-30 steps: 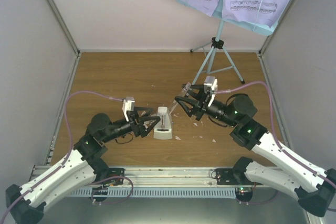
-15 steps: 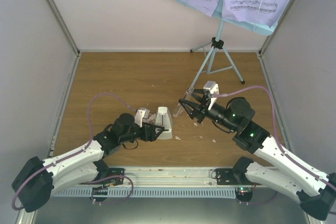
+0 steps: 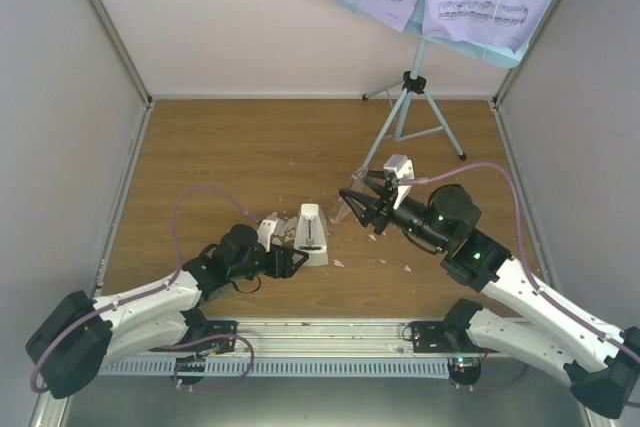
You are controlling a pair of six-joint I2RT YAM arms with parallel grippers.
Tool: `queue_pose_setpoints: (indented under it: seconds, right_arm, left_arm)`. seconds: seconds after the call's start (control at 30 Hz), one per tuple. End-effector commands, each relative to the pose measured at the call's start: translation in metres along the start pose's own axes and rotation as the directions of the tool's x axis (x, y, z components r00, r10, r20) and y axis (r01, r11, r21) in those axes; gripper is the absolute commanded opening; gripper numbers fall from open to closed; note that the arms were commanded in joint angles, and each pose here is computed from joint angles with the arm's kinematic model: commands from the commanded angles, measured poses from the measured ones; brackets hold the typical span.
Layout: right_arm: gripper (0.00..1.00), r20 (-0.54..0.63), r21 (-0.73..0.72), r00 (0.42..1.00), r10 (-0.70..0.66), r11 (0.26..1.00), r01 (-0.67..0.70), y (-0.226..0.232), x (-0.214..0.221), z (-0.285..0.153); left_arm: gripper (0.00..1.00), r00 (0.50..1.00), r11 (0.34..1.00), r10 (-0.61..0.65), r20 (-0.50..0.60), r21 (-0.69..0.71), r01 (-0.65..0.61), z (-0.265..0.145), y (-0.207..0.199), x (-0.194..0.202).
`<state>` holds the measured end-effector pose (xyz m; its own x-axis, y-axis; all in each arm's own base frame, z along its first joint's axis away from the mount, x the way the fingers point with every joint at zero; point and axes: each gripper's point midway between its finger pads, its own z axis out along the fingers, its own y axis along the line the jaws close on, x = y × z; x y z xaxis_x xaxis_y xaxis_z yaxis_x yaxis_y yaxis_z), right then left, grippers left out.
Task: Pack up the instrument practice props
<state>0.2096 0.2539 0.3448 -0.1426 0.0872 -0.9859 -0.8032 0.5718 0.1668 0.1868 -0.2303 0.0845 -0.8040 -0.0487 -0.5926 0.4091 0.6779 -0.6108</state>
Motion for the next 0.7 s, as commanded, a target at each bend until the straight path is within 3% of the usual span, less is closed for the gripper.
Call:
queue_pose_setpoints:
  seconds: [0.0, 0.17, 0.67]
  right_arm:
    - [0.49, 0.004, 0.012, 1.000, -0.011, 1.000, 0.011, -0.001, -0.002, -0.001]
    - [0.50, 0.006, 0.022, 1.000, -0.012, 1.000, 0.012, -0.002, -0.004, -0.004]
    - [0.50, -0.045, 0.112, 0.998, 0.034, 0.993, -0.029, -0.017, 0.014, -0.016]
  left_arm:
    - [0.72, 0.998, 0.994, 0.056, 0.011, 0.094, -0.057, 0.010, -0.021, -0.008]
    - [0.66, 0.995, 0.989, 0.094, -0.025, 0.119, -0.090, 0.022, -0.032, -0.004]
    - [0.66, 0.992, 0.964, 0.120, -0.039, 0.242, -0.107, 0.061, -0.075, -0.007]
